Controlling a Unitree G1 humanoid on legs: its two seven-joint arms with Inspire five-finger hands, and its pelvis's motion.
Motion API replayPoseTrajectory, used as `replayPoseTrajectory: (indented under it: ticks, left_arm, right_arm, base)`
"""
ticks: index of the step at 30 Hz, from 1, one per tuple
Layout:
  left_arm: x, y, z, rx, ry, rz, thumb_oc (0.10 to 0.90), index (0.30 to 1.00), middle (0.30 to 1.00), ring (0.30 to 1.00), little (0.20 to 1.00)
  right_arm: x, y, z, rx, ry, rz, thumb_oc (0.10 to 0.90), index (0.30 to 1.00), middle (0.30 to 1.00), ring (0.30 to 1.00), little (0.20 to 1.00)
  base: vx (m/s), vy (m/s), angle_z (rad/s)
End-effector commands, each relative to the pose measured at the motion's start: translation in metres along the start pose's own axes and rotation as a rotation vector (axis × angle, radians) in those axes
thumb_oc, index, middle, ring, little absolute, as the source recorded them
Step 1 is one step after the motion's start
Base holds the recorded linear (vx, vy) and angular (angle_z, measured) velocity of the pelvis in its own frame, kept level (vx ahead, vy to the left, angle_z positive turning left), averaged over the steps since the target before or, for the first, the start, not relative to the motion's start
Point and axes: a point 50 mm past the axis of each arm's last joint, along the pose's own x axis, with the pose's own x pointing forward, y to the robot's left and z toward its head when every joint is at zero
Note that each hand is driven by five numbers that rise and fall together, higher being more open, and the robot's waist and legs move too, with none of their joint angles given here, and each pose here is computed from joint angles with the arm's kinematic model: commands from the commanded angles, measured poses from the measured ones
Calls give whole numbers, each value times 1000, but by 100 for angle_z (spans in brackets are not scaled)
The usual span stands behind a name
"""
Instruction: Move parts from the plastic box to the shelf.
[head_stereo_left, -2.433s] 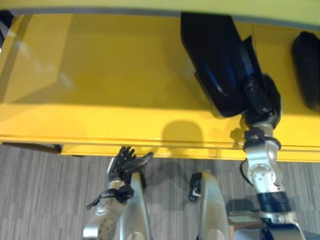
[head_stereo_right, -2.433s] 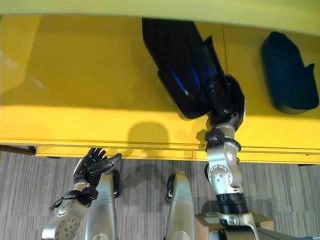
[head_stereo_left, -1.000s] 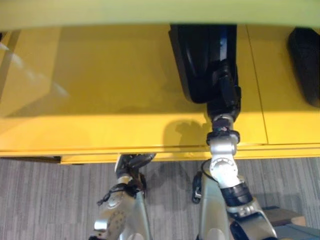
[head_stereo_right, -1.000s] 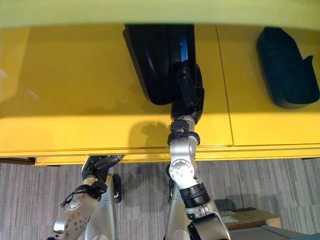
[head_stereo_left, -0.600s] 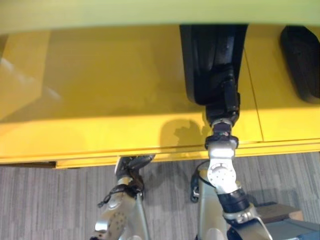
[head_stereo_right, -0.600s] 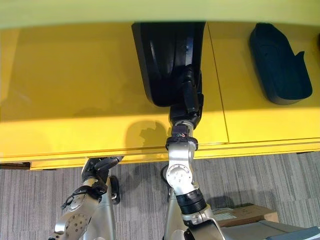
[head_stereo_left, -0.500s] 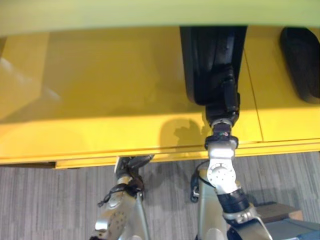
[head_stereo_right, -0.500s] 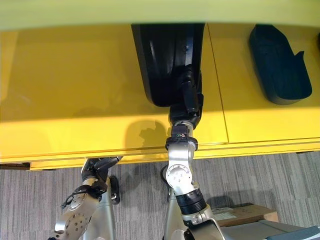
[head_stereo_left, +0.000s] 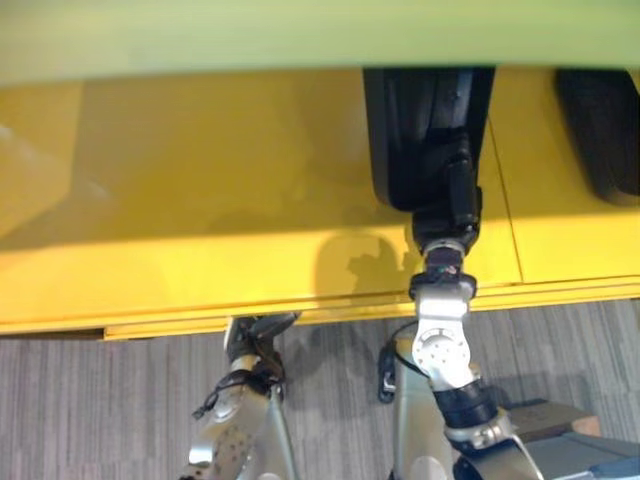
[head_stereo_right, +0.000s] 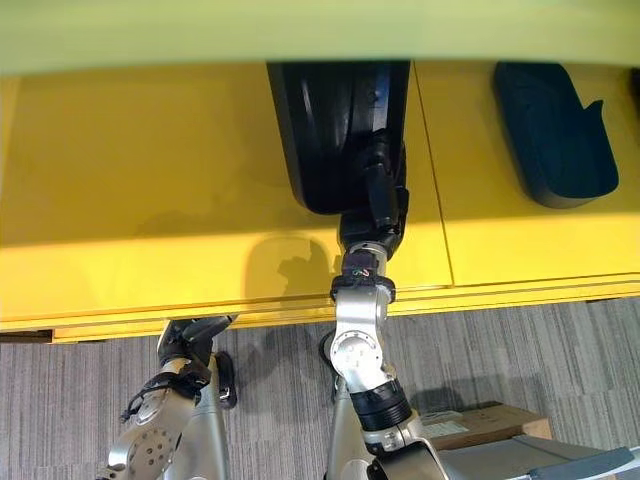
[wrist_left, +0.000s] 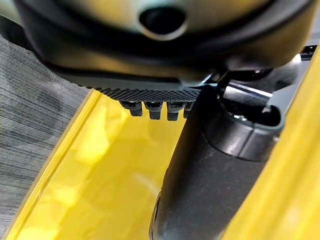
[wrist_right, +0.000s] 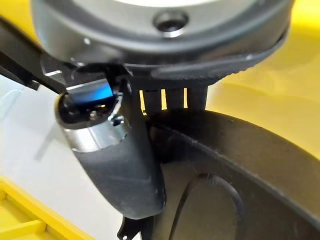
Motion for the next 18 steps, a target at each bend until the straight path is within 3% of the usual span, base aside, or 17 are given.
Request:
replayPoseTrajectory:
  ticks: [1,18]
  left_arm:
    - [-6,-25,29,-50,-153,-124,900,1000,1000,1000,1000]
    - [-10,-28,30,-53,-163,-132,900,1000,1000,1000,1000]
  right_arm:
    - [-79,-153,-10,-105,149,-866,400,300,300,300,300]
    - [-98,-177,7,-249,63,-1081,400,300,300,300,300]
  base:
    - [0,0,0]
    - [0,0,0]
